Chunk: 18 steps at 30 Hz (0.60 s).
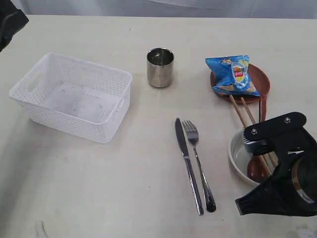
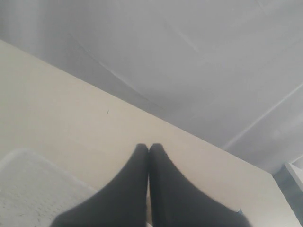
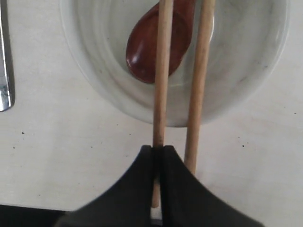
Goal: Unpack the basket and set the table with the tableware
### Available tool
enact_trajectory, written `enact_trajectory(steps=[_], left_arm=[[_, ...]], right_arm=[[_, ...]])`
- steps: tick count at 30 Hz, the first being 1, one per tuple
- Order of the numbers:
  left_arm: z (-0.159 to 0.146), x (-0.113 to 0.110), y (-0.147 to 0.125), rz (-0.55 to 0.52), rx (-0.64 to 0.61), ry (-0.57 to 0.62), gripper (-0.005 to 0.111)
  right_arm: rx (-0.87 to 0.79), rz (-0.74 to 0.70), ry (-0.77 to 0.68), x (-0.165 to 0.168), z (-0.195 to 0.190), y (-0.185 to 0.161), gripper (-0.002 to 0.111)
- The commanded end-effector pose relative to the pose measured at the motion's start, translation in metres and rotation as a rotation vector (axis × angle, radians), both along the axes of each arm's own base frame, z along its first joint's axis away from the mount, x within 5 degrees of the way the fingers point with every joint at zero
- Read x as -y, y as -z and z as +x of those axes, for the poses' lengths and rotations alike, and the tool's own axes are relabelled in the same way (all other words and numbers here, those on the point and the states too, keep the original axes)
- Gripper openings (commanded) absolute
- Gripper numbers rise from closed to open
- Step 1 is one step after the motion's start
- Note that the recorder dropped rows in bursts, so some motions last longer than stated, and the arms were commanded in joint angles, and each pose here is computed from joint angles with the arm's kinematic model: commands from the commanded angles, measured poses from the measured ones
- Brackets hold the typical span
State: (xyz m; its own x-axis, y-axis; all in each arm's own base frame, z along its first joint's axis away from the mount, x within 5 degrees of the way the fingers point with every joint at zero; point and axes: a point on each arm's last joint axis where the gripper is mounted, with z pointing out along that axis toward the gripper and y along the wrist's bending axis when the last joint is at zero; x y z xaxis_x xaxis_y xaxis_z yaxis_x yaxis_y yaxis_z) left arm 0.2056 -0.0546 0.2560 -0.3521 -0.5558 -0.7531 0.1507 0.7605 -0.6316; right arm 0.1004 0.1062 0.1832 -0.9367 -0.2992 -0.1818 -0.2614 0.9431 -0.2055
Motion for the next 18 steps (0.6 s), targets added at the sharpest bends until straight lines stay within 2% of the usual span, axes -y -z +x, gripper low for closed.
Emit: enact_trajectory(steps=[1,18], left_arm=[[-0.0005,-0.0004,0.0019,-0.003,-0.004,0.0,0.0],[-0.0005,-0.0004,0.0019,-0.005,-0.005,0.0,0.0]], right_arm=[[0.022,-0.022,0.079,0.0048,0.0009,-0.0004,0.0],[0.037,-0.012,0.03,0.0045,0.0019,0.0024,0.0]])
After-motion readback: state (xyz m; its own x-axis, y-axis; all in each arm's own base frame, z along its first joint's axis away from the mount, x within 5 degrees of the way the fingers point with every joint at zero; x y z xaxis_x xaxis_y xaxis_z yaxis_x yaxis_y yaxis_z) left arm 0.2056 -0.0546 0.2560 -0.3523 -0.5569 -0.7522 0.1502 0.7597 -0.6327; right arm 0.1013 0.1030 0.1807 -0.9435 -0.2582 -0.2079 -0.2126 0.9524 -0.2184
